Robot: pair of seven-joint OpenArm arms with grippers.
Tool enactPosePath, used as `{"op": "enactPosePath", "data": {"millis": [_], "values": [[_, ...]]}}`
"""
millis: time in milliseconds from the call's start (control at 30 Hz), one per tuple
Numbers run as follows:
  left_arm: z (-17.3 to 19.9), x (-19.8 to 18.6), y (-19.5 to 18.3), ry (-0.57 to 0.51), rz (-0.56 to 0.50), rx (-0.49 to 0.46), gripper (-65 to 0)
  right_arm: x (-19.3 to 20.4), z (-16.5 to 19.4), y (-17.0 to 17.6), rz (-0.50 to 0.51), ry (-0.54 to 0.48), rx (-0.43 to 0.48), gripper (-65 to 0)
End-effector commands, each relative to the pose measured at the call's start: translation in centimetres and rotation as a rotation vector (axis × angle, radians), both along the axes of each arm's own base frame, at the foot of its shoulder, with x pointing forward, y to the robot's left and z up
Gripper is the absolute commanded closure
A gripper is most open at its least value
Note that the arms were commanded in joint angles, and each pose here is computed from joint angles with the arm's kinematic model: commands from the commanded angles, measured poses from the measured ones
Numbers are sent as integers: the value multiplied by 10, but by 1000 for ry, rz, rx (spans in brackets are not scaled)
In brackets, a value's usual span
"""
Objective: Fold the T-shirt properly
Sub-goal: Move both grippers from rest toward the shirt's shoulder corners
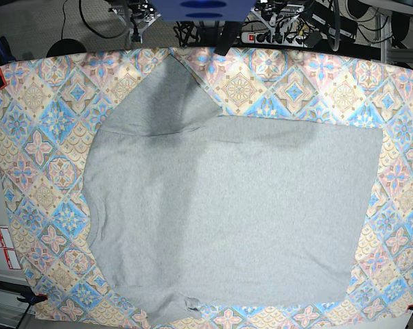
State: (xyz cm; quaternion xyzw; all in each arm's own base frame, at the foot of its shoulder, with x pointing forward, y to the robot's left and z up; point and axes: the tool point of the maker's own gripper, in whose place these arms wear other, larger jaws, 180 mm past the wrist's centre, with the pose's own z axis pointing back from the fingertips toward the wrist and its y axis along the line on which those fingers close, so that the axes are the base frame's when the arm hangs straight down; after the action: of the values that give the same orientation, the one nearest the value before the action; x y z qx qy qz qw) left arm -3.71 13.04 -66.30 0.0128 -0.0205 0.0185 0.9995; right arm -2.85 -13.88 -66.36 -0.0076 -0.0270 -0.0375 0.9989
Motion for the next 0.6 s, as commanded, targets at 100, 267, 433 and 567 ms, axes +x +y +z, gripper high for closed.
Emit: {"op": "enactPosePath", "data": {"millis": [100, 267, 433, 567], "values": [[0, -5, 3, 4, 5, 7, 0, -2, 0, -1, 8, 1, -1, 0], [2, -24, 6, 33, -10, 12, 0, -9, 1, -2, 8, 12, -3, 0], [7, -54, 26, 70, -20, 40, 0, -45, 5, -5, 11, 40, -9, 0], [14, -70, 47, 53, -28, 73, 0, -54, 14, -40, 33, 5, -65, 0]]}}
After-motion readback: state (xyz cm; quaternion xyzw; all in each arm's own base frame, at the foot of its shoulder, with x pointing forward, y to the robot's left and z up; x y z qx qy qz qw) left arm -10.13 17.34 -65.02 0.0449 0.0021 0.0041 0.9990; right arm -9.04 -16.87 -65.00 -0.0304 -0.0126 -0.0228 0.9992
